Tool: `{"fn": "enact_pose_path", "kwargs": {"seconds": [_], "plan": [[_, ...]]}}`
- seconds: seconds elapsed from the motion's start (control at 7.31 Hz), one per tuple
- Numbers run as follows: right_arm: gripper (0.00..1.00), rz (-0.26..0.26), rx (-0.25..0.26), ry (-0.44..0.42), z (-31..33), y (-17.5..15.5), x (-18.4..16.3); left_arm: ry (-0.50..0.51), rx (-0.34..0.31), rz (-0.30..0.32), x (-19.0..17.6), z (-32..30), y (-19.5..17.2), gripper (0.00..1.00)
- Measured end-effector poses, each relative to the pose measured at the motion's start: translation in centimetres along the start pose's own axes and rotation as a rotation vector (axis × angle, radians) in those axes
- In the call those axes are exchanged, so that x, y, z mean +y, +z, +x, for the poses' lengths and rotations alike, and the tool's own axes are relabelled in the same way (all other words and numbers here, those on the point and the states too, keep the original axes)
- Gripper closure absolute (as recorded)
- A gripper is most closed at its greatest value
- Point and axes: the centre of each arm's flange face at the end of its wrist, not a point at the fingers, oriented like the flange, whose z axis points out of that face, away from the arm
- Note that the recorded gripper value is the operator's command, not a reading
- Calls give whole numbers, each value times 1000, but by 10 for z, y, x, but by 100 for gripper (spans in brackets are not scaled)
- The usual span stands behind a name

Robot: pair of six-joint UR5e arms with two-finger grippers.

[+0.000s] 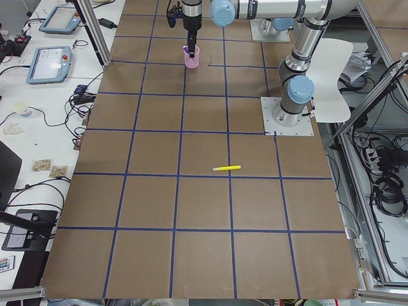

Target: Insert purple and pink pens into pink cup

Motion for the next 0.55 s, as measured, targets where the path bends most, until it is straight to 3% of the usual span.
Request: {"fn": "enact_pose_path", "kwargs": {"seconds": [0.55], "plan": [[0,1,-1,1,0,0,0,-4,5,2,12,-5,-2,0]]}}
